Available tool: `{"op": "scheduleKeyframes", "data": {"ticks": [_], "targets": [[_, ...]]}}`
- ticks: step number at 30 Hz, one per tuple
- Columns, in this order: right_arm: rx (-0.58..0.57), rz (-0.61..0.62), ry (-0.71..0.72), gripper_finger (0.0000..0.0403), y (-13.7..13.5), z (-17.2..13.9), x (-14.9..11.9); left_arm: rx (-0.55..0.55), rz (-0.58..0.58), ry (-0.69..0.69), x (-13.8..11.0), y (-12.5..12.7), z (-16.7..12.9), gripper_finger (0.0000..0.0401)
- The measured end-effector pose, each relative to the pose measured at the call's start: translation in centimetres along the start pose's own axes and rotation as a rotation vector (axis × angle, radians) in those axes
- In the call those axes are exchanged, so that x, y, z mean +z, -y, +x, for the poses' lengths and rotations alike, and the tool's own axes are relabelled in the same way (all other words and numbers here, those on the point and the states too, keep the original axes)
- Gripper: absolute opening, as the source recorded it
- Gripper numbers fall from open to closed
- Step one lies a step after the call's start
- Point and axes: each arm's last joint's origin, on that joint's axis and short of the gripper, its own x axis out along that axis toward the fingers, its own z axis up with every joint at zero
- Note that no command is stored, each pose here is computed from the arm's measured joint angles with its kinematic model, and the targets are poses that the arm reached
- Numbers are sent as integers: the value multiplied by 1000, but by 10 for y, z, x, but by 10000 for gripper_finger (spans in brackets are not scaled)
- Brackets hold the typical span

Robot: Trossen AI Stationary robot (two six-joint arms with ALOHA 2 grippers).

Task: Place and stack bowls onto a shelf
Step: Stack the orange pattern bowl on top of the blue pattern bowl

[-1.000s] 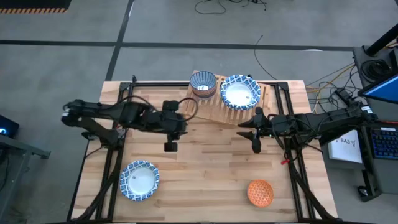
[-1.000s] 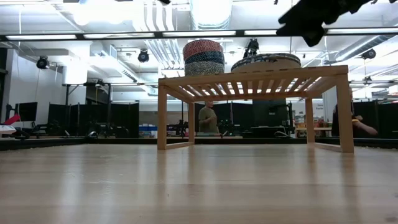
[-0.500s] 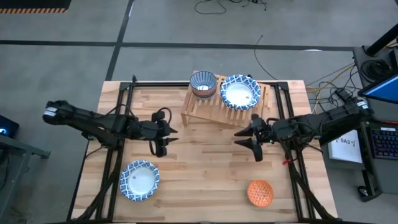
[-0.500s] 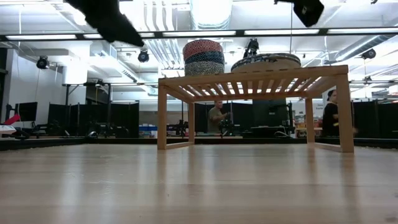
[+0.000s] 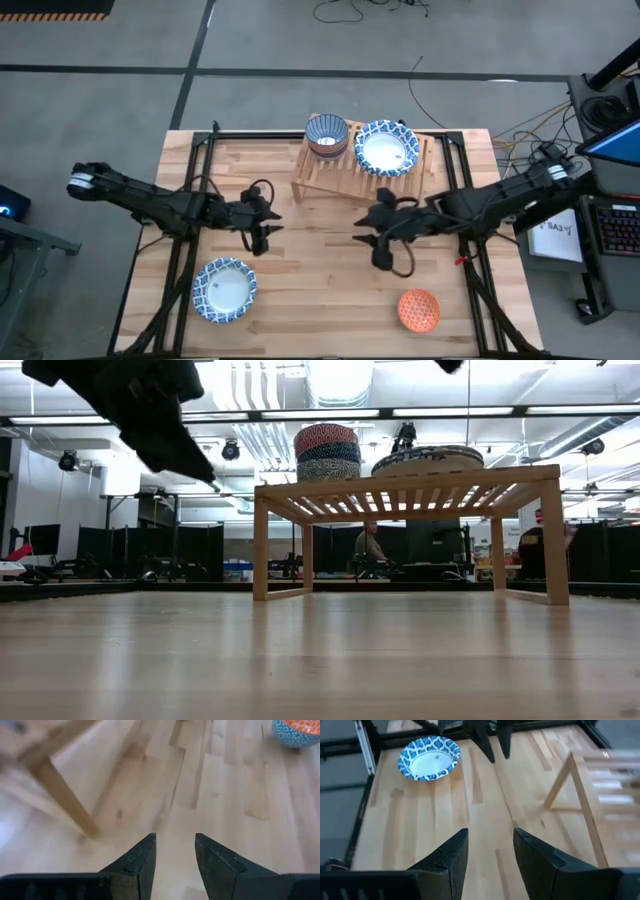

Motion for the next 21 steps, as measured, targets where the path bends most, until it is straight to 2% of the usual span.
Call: {"op": "scheduleKeyframes", "data": {"ticks": [6, 9, 14, 21], "targets": [[2, -145, -15, 146, -14, 24, 21, -128, -172, -133, -9, 6, -2, 119], [3, -194, -19, 146, -18, 32, 26, -142, -220, -197, -16, 11, -4, 119], [6, -238, -42, 146, -21, 41, 26, -153, -262, -259, -24, 20, -9, 119], [-4, -249, -85, 146, -21, 47, 20, -172, -280, -273, -27, 26, -12, 119]]}}
